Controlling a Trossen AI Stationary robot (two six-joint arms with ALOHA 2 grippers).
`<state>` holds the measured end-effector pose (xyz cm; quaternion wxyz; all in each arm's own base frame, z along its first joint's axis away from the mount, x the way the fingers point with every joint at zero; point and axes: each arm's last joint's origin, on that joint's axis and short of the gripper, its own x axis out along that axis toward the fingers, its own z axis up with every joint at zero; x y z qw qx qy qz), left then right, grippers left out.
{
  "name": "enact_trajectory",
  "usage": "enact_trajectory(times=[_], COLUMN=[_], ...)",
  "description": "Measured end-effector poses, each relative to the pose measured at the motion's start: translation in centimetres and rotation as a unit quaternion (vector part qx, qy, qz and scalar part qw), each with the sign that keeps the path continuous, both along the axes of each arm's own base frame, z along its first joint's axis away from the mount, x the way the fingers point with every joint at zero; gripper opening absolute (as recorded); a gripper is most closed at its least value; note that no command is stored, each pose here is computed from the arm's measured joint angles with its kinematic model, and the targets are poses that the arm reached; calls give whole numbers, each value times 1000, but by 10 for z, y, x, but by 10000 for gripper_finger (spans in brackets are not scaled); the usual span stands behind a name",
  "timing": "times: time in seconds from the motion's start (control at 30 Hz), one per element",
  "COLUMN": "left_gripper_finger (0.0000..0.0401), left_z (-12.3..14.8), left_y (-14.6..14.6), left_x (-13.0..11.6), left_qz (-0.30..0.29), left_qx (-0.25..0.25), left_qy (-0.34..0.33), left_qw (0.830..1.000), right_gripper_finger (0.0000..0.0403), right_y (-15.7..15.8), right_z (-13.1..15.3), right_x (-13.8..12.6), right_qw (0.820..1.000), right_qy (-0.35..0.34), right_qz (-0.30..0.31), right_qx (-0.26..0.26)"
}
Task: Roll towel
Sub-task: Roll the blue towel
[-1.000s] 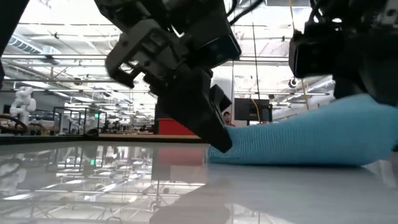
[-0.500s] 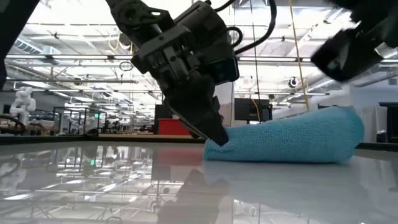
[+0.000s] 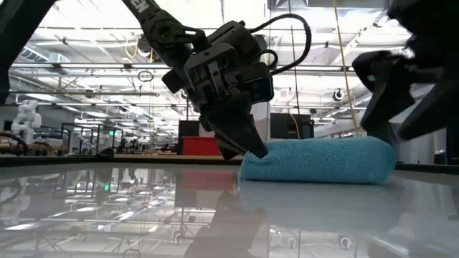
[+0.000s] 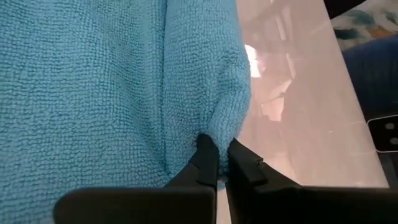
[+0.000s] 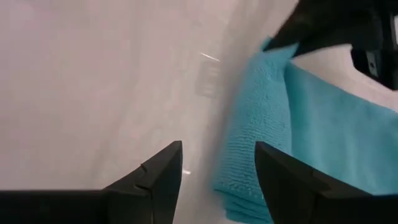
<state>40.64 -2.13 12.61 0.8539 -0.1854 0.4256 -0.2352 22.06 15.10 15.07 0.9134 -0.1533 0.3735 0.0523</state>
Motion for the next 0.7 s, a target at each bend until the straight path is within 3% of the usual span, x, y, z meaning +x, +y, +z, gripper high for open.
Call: enact_trajectory(times=[0.27, 0.6, 0.7], left_gripper_finger=[9, 8, 8], left_z=[0, -1, -1], left_y=[11, 13, 12], left_x=[-1, -5, -6], left_qz=[-4, -18, -19], left_qx=[-24, -47, -49], left_qy=[7, 29, 34], left_qw=[1000, 998, 998], right_gripper_finger=[192, 191, 170], right_y=[-12, -24, -28], right_z=[-19, -42, -43], right_x=[10, 25, 29], right_qw=[998, 994, 993], right_qy=[24, 38, 36], right_qz=[-41, -103, -112], right_qx=[-34, -24, -10])
